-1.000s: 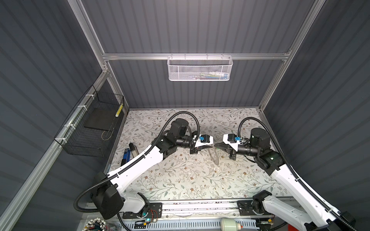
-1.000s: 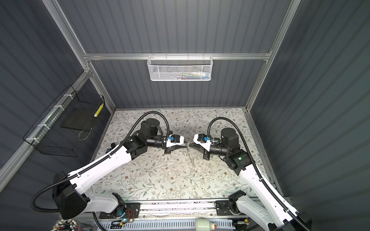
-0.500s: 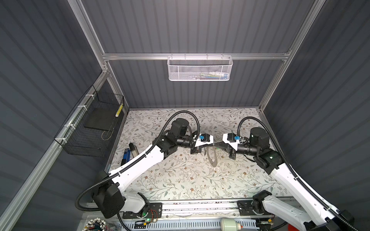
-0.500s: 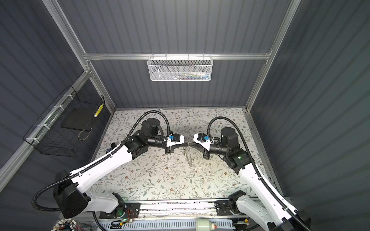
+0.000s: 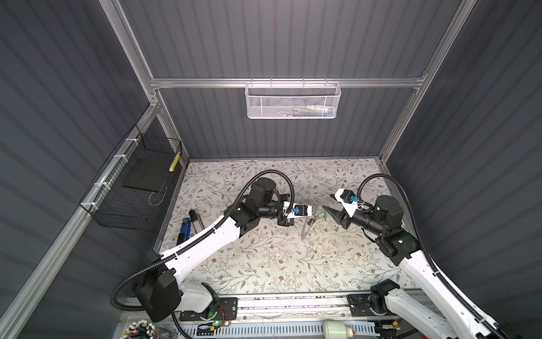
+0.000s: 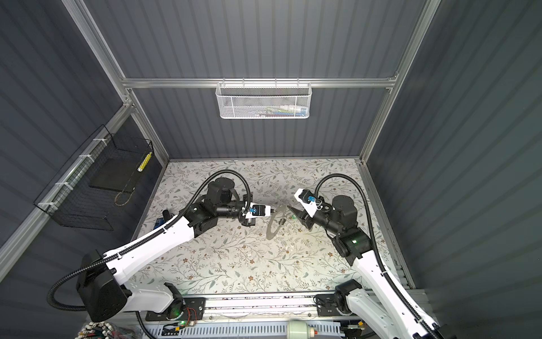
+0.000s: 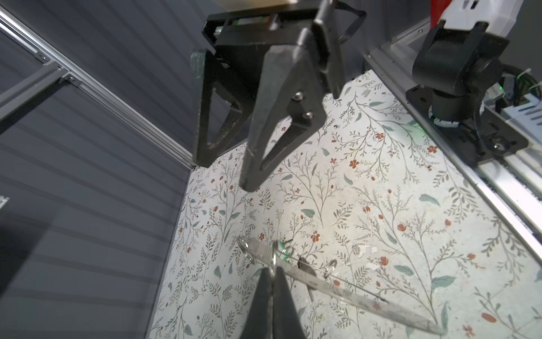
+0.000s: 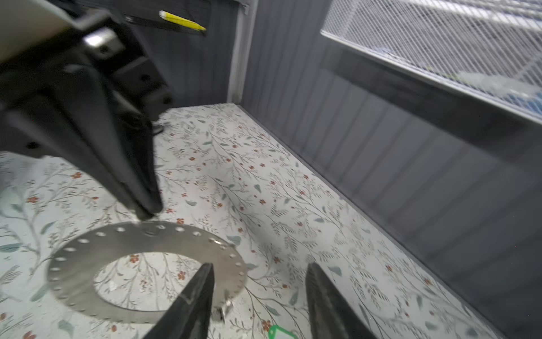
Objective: Put the keys on the keyring
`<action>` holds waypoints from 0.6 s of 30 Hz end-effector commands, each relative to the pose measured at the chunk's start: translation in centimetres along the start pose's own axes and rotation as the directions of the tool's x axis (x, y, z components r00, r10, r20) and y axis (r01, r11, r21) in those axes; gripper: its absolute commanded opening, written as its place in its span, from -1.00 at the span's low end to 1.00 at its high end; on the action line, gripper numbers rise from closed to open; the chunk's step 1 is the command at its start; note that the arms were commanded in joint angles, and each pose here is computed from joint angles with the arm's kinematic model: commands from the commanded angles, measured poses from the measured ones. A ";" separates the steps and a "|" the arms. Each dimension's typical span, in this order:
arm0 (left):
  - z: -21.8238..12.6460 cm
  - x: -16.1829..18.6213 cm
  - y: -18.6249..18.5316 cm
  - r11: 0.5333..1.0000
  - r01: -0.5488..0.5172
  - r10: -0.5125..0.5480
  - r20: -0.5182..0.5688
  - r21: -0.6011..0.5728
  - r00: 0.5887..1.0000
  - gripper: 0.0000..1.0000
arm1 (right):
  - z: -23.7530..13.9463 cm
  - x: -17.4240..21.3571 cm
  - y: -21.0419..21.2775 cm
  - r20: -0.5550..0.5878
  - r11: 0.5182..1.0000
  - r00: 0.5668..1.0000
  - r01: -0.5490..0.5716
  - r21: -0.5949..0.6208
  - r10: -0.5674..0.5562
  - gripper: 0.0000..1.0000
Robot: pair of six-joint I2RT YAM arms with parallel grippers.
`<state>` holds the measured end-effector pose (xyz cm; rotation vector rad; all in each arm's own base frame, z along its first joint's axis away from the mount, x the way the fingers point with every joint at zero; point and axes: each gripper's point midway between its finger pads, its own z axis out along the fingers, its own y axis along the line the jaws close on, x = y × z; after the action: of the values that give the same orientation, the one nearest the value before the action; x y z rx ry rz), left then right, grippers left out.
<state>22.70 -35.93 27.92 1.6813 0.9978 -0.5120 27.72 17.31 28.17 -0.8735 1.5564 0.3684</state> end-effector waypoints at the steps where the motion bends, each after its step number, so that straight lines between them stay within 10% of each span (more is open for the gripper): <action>1: -1.0 -1.5 1.2 0.985 -0.148 0.151 0.027 -0.084 0.988 -1.00 | -0.6 0.8 -4.9 0.001 0.957 0.993 -0.112 0.269 0.116 0.07; 11: -0.7 -0.5 0.4 0.972 -0.211 0.214 0.026 -0.106 0.976 -1.00 | 0.7 3.8 -7.4 0.005 0.845 0.907 -0.394 0.362 0.421 0.00; 18: -0.1 1.7 1.6 0.993 0.055 -0.064 -0.094 -0.103 0.994 -1.00 | 2.9 6.9 -6.2 -0.111 0.746 0.761 -0.578 0.331 0.639 -0.03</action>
<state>23.82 -35.29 27.13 1.6562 0.9787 -0.3860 34.20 12.74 23.04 -0.2594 1.9555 0.4189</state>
